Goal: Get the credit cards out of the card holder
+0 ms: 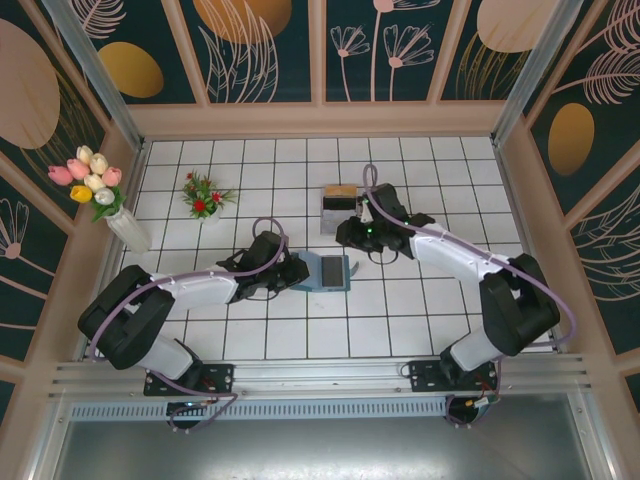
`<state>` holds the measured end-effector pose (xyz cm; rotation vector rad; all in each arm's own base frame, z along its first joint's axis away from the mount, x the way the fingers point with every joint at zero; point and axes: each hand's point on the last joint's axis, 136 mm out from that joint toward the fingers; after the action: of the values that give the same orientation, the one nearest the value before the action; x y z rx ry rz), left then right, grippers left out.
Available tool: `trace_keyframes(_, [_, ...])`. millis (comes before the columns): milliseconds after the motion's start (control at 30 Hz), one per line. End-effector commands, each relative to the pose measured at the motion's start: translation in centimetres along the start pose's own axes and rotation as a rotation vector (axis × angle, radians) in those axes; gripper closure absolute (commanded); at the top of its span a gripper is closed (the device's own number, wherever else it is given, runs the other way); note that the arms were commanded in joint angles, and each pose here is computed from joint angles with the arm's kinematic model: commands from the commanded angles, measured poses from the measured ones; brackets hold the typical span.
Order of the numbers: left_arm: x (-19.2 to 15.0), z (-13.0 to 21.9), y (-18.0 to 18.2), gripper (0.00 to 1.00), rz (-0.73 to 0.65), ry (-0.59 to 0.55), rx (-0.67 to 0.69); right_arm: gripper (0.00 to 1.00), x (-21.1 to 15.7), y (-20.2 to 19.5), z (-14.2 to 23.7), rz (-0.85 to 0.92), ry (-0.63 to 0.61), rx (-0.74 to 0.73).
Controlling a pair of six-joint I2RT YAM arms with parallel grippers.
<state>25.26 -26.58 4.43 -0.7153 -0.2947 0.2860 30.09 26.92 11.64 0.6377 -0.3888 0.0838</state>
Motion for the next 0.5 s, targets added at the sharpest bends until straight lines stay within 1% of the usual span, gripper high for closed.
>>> trace_keyframes(0, [0.2,0.4,-0.1,0.75,-0.014,-0.018,0.01,0.72,-0.5,2.5,-1.5,0.045,0.039,0.074])
trace_keyframes(100, [0.2,0.4,0.1,0.75,-0.014,-0.02,0.016,0.76,-1.8,2.6,-3.2,0.011,0.087,0.102])
trace_keyframes(167, [0.3,0.6,-0.1,0.74,-0.014,-0.024,0.015,0.77,-2.4,2.7,-4.0,-0.001,0.11,0.11])
trace_keyframes(300, [0.4,1.0,-0.3,0.72,-0.015,-0.029,0.019,0.78,-3.5,3.2,-5.4,0.002,0.155,0.126])
trace_keyframes(467, [0.9,2.5,-0.6,0.7,-0.022,-0.067,0.024,0.78,-4.4,3.9,-7.0,0.013,0.205,0.152])
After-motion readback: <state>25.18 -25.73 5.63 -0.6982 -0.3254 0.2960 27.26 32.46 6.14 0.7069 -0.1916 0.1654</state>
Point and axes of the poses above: each hand's point on the last joint's axis, 136 mm out from that joint toward the fingers, its own z axis back along the fingers, its own y axis along the line the jaws close on, x = y × z, and after that the axes turned 4 degrees about z, right-handed
